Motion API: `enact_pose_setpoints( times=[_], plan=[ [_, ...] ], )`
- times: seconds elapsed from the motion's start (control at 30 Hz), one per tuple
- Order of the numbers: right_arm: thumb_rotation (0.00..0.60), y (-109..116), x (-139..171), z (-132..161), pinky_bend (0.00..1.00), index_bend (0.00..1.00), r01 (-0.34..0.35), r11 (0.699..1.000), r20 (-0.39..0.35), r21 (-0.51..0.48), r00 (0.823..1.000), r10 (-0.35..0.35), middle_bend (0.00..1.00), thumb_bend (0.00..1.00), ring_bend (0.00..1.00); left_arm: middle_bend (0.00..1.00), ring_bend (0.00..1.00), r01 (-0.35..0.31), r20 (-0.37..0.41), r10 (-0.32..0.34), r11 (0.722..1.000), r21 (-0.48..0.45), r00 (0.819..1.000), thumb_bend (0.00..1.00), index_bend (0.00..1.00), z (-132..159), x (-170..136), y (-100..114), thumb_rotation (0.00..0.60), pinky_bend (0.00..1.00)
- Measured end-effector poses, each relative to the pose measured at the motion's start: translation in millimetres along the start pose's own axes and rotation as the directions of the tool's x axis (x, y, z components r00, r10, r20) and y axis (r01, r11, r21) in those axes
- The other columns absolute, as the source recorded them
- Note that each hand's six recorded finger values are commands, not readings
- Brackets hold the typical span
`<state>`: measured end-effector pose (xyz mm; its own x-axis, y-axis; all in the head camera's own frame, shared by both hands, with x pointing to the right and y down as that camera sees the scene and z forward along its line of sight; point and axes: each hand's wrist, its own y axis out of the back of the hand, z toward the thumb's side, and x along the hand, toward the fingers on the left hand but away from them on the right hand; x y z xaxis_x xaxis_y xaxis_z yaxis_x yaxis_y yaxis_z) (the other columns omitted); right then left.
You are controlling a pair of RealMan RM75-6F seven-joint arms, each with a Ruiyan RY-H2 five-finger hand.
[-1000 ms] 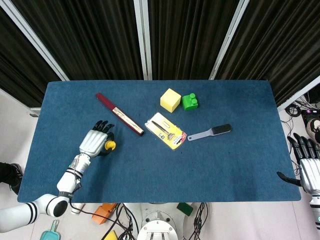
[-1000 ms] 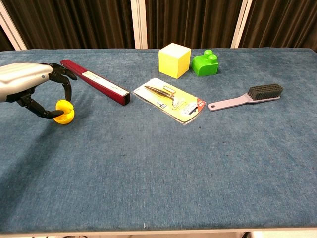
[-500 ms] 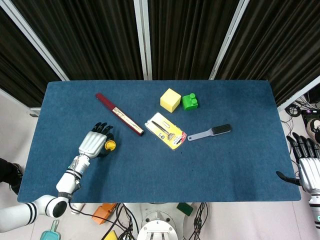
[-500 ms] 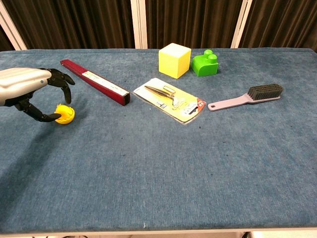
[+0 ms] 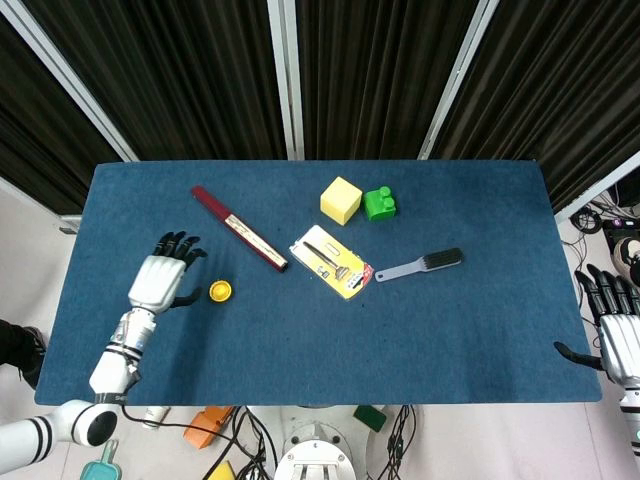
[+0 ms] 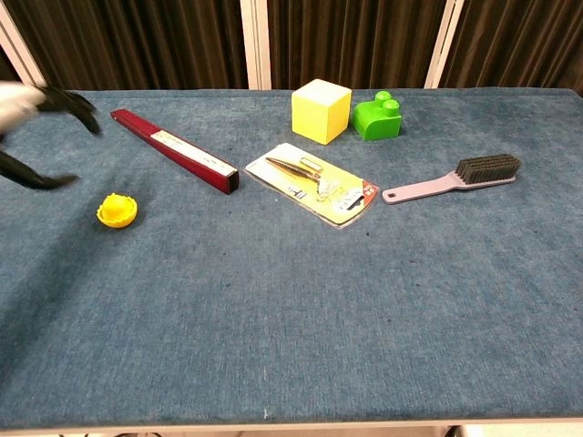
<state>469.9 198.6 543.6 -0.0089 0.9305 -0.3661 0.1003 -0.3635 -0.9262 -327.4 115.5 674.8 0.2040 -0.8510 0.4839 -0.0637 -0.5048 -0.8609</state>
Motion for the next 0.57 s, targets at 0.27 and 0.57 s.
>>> enact_pose_setpoints(
  times=[0.27, 0.57],
  plan=[
    [0.6, 4, 1, -3, 0.05, 0.0, 0.01, 1.0, -0.007, -0.015, 1.0, -0.01, 0.02, 0.14, 0.0, 0.1, 0.01, -0.097, -0.17, 0.095, 0.995, 0.002, 0.981, 0.28, 0.22, -73, -67, 39, 0.6, 0.0],
    [0.6, 6, 1, 10, 0.05, 0.0, 0.02, 1.0, -0.051, -0.013, 0.998, -0.02, 0.02, 0.14, 0.0, 0.1, 0.01, -0.13, -0.295, 0.13, 0.991, 0.02, 0.947, 0.28, 0.22, -111, -160, 53, 0.6, 0.0]
  ],
)
